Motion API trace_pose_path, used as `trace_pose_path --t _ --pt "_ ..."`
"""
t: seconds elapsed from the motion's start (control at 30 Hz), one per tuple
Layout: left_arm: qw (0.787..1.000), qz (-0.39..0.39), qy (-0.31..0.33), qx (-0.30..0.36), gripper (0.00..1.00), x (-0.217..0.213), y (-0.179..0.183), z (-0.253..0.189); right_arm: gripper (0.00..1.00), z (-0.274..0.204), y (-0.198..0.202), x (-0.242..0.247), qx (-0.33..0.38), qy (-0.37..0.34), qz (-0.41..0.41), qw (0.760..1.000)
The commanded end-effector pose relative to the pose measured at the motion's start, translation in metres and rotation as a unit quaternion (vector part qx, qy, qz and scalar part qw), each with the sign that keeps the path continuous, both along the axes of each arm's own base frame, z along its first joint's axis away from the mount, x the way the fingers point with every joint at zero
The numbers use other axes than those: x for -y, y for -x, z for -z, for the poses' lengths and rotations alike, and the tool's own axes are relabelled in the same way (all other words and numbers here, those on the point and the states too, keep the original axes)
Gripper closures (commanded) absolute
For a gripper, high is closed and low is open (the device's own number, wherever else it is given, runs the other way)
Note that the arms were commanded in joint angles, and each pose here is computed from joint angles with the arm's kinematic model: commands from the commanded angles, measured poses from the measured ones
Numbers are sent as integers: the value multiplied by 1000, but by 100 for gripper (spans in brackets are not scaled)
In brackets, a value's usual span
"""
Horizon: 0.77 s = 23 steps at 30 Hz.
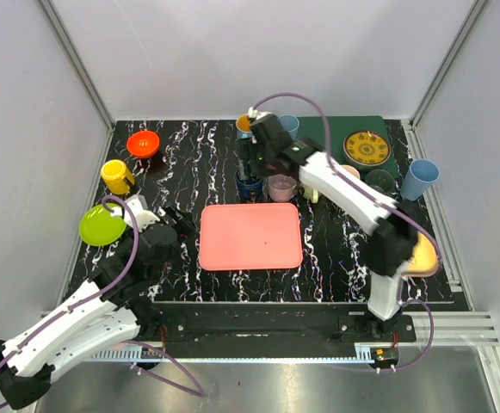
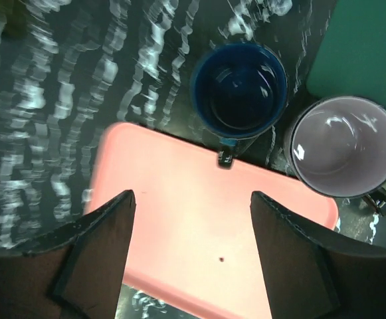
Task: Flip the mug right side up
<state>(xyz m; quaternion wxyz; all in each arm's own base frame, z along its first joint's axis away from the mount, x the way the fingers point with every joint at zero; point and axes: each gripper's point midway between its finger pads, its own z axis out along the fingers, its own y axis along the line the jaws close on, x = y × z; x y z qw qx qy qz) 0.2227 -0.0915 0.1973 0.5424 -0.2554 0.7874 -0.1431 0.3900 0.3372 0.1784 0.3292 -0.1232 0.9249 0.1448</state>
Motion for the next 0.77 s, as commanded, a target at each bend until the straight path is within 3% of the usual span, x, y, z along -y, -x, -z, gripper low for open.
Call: trace_pose_path --t 0.0,0.07,0.1,0.13,0.2,0.27,0.3,0.37,0.57,0.73 --pt "1000 15 -19 10 9 5 -5 -18 23 -105 38 10 107 -130 -19 985" --pt "999 35 -38 5 7 10 -7 -20 23 -125 56 29 143 -151 -20 978" --pt "998 47 -47 -7 6 16 -8 -15 23 -101 64 38 137 -139 -17 981" --pt "997 58 -55 -9 5 19 -9 -17 23 -114 74 51 157 -149 -13 976" --pt "994 83 -64 -24 4 32 -12 -14 24 -84 89 68 153 -131 -13 979" --pt "992 102 -71 -36 1 42 -14 -10 23 -88 106 87 171 -143 -8 975" --pt "989 119 -73 -50 1 51 -15 -6 24 -62 115 95 158 -135 -7 978" --pt "984 138 -82 -72 1 61 -17 4 24 -67 130 109 175 -162 7 971" --pt "976 202 -43 -68 1 96 -17 -1 22 -52 144 135 190 -161 35 968" --pt "975 214 -28 -49 1 100 -16 -8 22 -30 146 137 150 -128 39 980"
